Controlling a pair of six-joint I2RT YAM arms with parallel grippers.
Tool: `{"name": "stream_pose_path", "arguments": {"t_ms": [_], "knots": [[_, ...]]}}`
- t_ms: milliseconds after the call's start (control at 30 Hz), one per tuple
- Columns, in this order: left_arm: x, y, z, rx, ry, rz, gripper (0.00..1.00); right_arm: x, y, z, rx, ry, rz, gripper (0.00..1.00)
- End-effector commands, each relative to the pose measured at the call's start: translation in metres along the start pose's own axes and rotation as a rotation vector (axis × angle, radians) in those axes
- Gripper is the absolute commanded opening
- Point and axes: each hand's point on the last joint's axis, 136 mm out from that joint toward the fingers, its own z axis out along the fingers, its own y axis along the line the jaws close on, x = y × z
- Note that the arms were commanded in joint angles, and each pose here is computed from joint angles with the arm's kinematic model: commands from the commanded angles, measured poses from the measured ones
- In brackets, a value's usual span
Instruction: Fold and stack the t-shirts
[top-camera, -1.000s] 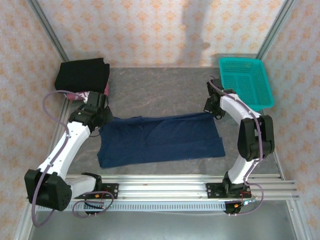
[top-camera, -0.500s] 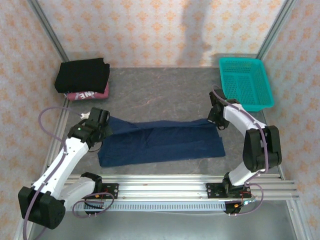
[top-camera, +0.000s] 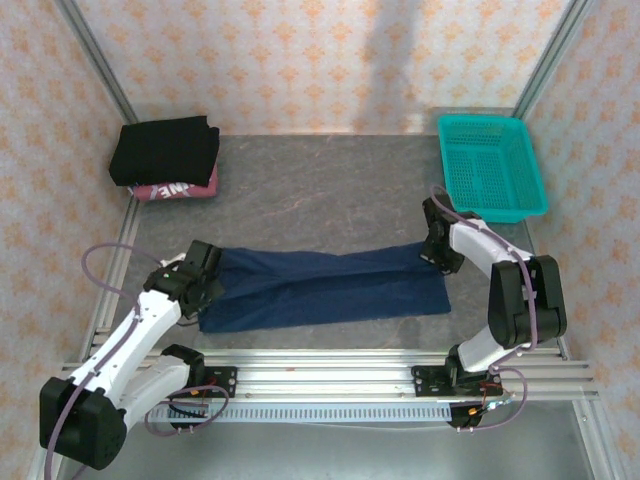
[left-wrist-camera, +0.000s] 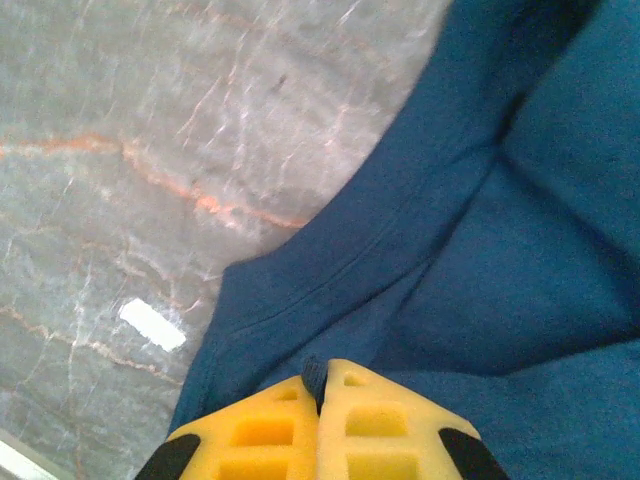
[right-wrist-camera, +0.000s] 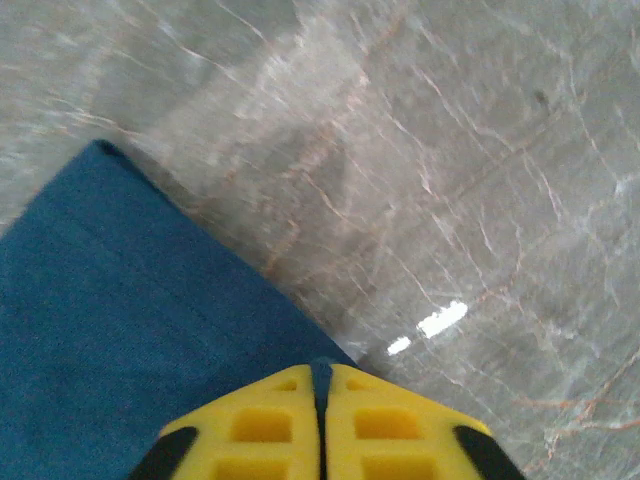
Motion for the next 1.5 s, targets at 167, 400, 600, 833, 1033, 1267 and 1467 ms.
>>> {"name": "stream_pose_path", "arguments": {"t_ms": [167,400,600,833,1033,1267,1467], "knots": [[0.003,0.017,-0.007,0.003,-0.043,-0.098,0.54,0.004,-0.022,-0.002,0.080,-0.019,0.074,0.63],[-0.041,-0.042,-0.061,0.281,-0.179,-0.021,0.74,-0.018,0.046,-0.059,-0.379,-0.123,-0.014,0.86],[-0.015,-0.099,-0.040,0.285,0.083,0.323,0.74,0.001,0.105,-0.085,-0.637,-0.047,-0.243,0.91],[0.023,-0.118,-0.003,0.168,0.288,0.600,0.63,0.023,0.120,-0.071,-0.611,0.007,-0.357,0.91],[0.021,-0.119,0.030,0.048,0.310,0.620,0.51,0.023,0.121,-0.072,-0.610,0.009,-0.375,0.92],[0.022,-0.128,0.048,0.032,0.314,0.631,0.50,0.023,0.121,-0.074,-0.619,0.005,-0.380,0.92],[0.033,-0.135,0.054,0.071,0.339,0.633,0.39,0.021,0.125,-0.072,-0.621,0.008,-0.379,0.91]]}}
